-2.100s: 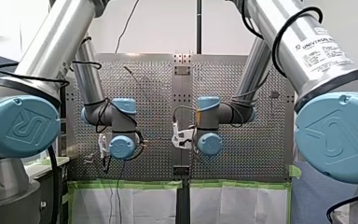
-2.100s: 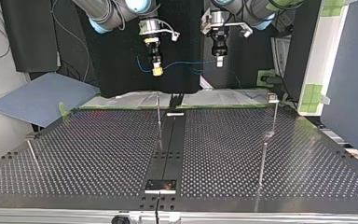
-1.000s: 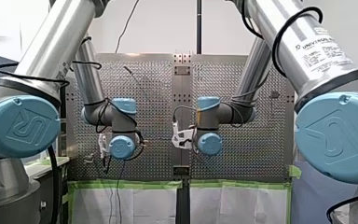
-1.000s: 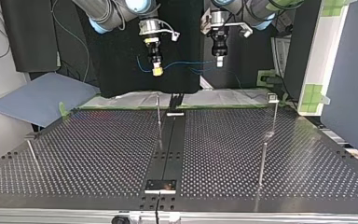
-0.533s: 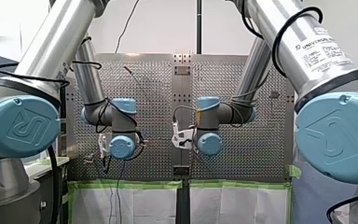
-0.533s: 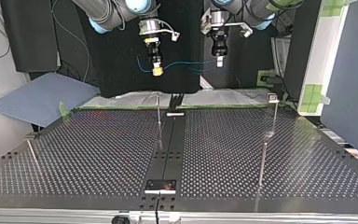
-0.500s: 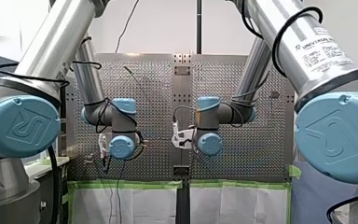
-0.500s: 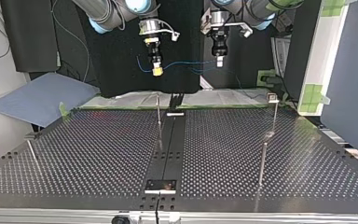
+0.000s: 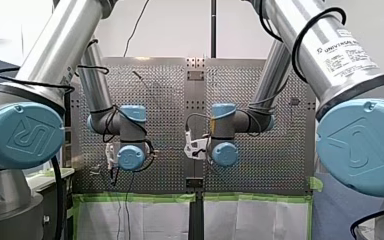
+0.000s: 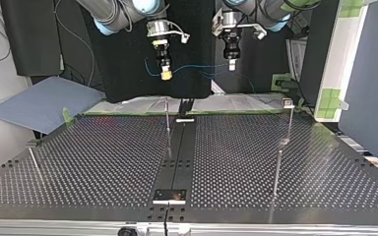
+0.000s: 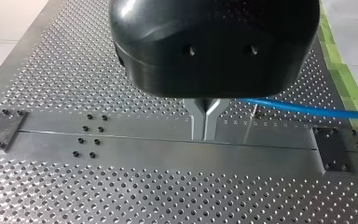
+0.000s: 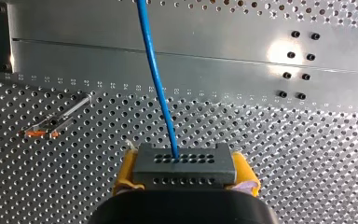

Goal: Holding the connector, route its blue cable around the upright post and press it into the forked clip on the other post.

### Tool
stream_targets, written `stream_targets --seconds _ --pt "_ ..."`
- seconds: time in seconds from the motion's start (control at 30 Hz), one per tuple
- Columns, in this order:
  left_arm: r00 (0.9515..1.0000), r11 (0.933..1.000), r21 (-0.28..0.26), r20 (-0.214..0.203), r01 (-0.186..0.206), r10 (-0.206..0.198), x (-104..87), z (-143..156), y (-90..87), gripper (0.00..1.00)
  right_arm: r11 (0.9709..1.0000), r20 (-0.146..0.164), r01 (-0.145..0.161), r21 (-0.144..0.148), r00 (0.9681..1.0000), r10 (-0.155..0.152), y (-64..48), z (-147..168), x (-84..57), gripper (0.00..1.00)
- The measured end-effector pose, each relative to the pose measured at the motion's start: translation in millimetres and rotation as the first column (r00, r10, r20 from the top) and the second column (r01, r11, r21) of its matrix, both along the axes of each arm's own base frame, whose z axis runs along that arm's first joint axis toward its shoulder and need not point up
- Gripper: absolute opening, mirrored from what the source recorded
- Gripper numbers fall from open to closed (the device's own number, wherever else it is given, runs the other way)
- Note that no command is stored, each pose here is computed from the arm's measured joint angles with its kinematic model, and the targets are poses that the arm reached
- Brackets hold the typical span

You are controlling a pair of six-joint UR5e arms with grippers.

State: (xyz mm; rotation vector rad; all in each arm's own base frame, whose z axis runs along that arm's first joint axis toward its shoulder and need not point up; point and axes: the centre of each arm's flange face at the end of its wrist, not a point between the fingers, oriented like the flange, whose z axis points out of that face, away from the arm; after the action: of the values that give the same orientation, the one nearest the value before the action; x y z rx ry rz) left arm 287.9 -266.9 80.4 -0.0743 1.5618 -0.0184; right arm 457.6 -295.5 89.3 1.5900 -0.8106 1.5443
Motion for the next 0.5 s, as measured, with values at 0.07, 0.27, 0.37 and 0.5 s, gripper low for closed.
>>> stream_targets --seconds 0.07,0.27,0.37,0.5 --pt "1.0 1.0 0.001 -0.001 0.0 0.0 -0.1 -0.1 0.0 0.04 1.0 -0.001 -0.001 0.0 1.0 0.001 0.1 0.0 0.0 0.0" --pt "1.0 1.0 0.001 -0.001 0.0 0.0 -0.2 -0.1 0.0 0.04 1.0 -0.006 -0.002 -0.002 1.0 0.002 0.2 -0.1 0.1 0.0" --pt "1.0 1.0 0.002 -0.001 0.0 0.0 -0.2 -0.1 0.0 0.04 1.0 -0.006 -0.001 -0.002 1.0 0.001 0.2 -0.1 0.1 0.0" --pt "1.0 1.0 0.002 -0.001 0.0 0.0 -0.2 -0.1 0.0 0.04 1.0 -0.006 -0.001 -0.002 1.0 0.001 0.2 -0.1 0.1 0.0"
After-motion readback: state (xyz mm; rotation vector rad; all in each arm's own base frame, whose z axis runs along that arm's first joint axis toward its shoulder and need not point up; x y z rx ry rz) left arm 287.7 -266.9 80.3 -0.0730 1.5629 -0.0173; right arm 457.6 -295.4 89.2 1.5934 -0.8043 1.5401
